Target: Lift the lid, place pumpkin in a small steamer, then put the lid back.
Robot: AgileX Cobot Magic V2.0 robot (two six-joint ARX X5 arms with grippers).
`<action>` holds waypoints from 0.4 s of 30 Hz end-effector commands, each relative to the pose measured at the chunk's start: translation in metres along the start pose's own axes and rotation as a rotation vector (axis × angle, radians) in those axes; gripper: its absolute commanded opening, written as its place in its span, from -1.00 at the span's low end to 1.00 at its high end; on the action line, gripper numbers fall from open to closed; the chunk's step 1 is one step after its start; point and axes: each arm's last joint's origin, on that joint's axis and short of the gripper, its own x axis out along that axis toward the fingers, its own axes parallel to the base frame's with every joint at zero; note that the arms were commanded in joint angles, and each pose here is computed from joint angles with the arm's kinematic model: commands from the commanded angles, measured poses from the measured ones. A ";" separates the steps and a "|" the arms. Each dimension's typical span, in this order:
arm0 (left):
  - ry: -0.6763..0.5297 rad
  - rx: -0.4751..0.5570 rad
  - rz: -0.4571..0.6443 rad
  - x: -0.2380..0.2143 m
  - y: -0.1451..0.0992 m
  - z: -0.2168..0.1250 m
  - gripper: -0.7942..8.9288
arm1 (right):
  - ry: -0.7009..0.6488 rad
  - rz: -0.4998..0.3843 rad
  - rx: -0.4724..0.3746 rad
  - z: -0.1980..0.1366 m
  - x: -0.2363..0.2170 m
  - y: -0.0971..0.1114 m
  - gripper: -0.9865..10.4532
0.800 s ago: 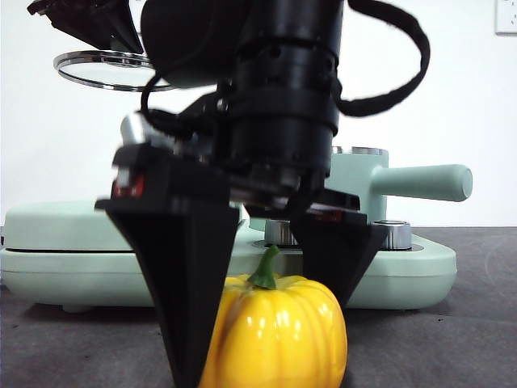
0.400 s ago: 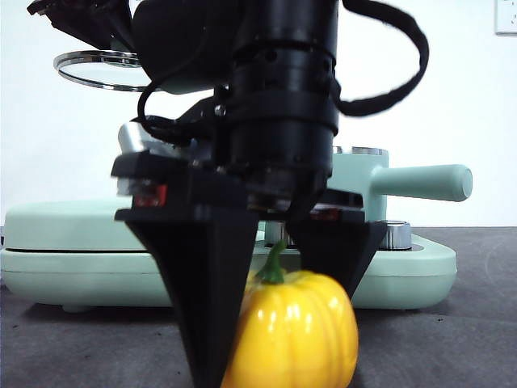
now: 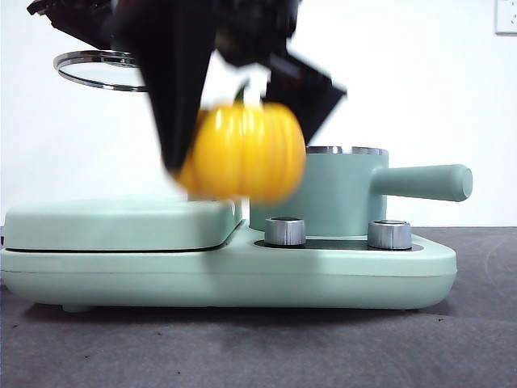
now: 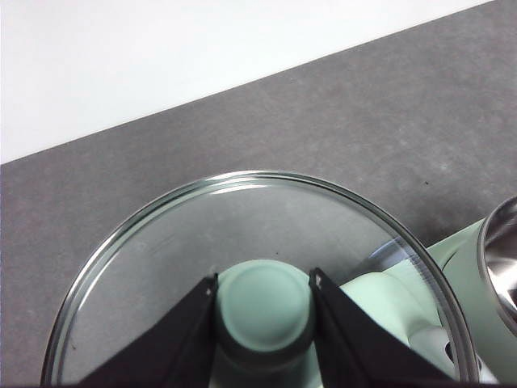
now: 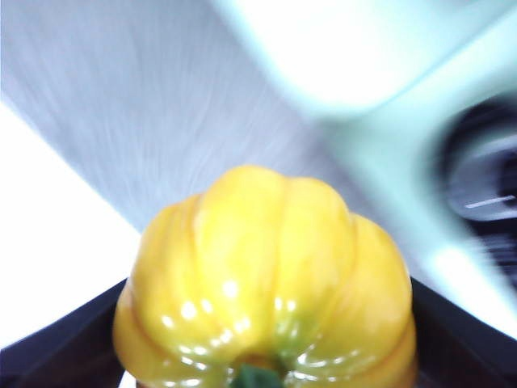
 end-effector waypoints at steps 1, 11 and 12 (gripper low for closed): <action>-0.063 0.013 0.008 -0.009 0.000 0.012 -0.67 | -0.077 -0.013 -0.020 0.015 -0.028 -0.012 -0.26; -0.062 0.012 0.007 -0.009 -0.001 0.012 -0.67 | -0.275 -0.093 0.142 0.047 -0.083 -0.098 -0.26; -0.062 0.013 0.007 -0.009 -0.001 0.012 -0.67 | -0.278 -0.099 0.154 0.051 -0.083 -0.106 -0.26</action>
